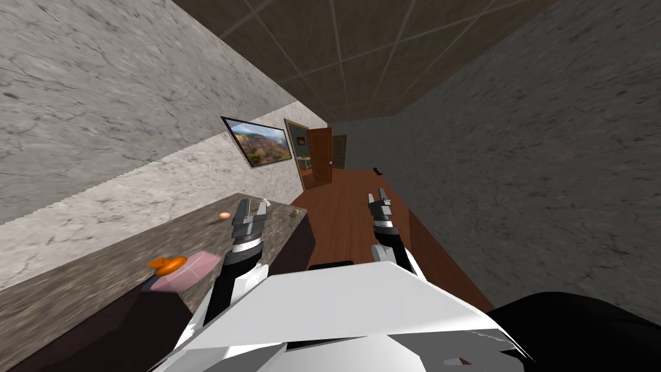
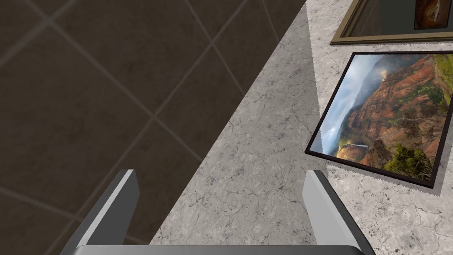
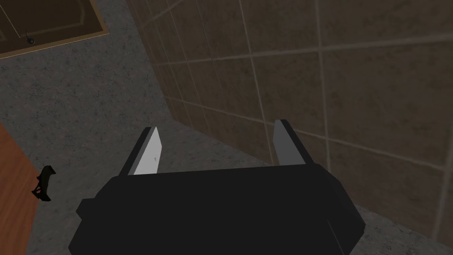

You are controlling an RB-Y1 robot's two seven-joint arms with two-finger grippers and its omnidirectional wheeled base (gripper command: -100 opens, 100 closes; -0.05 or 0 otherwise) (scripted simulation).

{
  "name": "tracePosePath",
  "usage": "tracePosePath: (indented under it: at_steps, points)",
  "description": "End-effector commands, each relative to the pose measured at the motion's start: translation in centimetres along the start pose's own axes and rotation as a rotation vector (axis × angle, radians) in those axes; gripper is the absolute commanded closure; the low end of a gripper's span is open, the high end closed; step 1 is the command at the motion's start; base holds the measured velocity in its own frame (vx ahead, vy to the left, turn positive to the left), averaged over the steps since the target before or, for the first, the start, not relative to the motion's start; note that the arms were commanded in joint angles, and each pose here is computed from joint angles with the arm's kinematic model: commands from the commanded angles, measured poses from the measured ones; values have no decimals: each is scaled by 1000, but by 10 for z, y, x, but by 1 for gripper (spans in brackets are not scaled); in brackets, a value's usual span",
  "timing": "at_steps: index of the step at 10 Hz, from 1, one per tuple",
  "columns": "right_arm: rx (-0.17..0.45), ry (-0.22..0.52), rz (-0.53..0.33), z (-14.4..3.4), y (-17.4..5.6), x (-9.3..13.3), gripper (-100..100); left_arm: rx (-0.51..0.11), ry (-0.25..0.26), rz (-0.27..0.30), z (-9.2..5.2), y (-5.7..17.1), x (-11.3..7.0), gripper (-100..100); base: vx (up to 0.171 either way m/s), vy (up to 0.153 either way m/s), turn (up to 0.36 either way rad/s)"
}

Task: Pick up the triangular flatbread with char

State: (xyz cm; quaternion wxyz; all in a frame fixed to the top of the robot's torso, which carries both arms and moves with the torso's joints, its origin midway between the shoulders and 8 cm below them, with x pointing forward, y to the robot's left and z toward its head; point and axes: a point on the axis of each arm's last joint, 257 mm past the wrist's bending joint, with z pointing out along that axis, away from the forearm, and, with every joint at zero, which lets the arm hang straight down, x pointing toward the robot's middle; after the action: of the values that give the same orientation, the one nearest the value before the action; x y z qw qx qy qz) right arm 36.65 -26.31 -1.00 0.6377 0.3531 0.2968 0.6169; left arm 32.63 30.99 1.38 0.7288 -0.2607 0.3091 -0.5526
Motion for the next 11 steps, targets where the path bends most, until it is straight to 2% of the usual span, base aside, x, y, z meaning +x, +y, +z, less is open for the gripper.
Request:
tracePosePath:
  at_steps: [1,7,8,11]
  points:
    - [0,0,0,0,0,0,0,-43,33,42,-5,12,-2,-100,-27,35,-146]
    - [0,0,0,0,0,0,0,-235,157,226,-35,70,-28,-100,-29,38,-212]
    - [0,0,0,0,0,0,0,-234,162,228,-35,70,-27,-100,-20,36,-61]
    - [0,0,0,0,0,0,0,-333,232,313,-50,97,-43,-100,-8,33,-190]
